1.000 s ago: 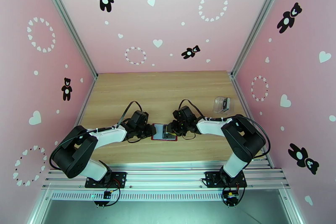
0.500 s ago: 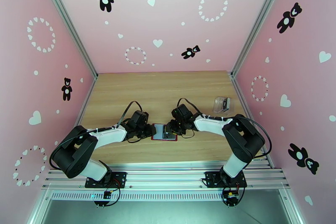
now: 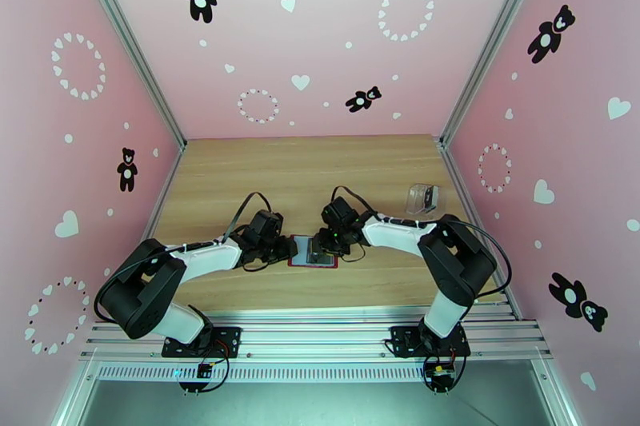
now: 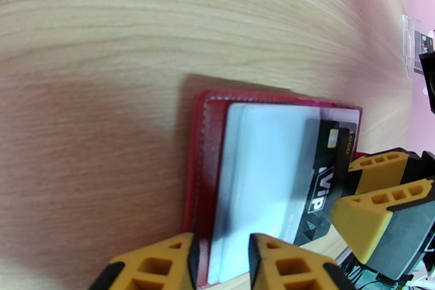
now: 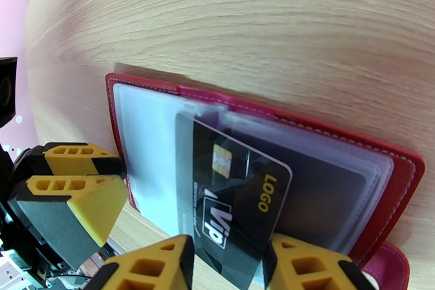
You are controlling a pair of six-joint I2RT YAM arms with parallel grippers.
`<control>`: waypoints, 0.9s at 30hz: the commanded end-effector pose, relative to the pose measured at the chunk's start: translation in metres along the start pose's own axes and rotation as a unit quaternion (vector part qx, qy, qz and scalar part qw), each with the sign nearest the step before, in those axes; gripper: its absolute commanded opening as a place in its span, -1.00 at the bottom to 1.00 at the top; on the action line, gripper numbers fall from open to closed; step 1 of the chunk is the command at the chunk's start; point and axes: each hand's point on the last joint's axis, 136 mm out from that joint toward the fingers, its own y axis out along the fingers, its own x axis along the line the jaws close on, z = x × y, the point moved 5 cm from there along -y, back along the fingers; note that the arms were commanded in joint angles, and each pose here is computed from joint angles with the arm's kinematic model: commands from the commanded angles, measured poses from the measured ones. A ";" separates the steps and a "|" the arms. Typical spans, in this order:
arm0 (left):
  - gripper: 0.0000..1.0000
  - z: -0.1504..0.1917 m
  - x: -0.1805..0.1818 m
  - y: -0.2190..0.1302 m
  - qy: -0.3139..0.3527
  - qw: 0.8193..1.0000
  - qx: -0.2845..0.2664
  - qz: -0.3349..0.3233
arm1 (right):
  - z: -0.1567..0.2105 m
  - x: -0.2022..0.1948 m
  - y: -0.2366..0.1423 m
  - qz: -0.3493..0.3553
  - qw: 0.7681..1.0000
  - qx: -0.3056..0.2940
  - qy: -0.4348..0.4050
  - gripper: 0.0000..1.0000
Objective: Put the credit cards into the card holder
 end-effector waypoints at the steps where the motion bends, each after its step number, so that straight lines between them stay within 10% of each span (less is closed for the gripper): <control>1: -0.37 0.005 0.004 0.003 0.005 1.000 0.012 -0.020 | 0.000 0.004 0.005 0.015 1.000 0.010 -0.010 -0.20; 27: -0.37 0.006 0.000 -0.001 0.010 1.000 0.008 -0.011 | -0.001 0.042 0.026 -0.011 0.999 0.031 -0.036 -0.24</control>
